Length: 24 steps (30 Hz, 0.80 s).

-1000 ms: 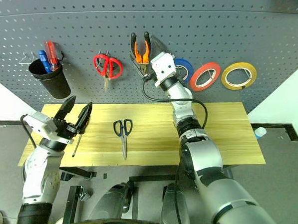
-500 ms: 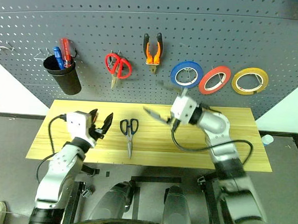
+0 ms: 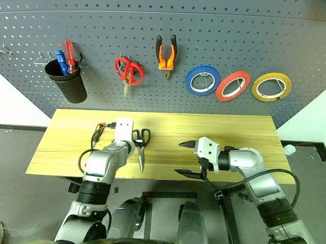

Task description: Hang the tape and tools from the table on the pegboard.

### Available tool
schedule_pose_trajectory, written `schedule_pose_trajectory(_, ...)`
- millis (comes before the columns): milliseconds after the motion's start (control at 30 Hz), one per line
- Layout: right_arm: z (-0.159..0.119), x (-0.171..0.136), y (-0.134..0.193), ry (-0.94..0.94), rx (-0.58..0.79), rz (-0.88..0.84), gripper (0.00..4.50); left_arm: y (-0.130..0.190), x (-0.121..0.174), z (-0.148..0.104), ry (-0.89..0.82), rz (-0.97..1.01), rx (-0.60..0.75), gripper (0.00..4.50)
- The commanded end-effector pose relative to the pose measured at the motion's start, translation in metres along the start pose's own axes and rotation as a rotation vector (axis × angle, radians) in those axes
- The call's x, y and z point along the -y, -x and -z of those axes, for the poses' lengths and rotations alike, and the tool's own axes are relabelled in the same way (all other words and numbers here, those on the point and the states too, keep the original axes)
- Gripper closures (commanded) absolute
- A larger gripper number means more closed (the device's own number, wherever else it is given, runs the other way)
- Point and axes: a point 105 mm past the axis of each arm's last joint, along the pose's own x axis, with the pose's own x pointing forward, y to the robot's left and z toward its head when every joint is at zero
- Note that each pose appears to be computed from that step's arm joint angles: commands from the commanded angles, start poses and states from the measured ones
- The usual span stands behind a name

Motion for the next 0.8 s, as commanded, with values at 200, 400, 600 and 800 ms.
schedule_pose_trajectory(200, 0.002, 0.001, 0.002, 0.053, 0.017, 0.063, 0.0, -0.014, 0.009, 0.009, 0.098, 0.003, -0.128, 0.02)
schedule_pose_trajectory(400, 0.004, -0.001, 0.003, 0.068, 0.019, 0.08, 0.0, -0.023, 0.013, 0.017, 0.17, -0.002, -0.217, 0.02)
schedule_pose_trajectory(600, 0.003, -0.003, 0.0, 0.073, 0.024, 0.086, 0.0, -0.031, 0.018, 0.021, 0.194, -0.009, -0.26, 0.02)
schedule_pose_trajectory(800, -0.001, -0.003, -0.003, 0.078, 0.033, 0.092, 0.0, -0.033, 0.021, 0.018, 0.19, -0.01, -0.272, 0.9)
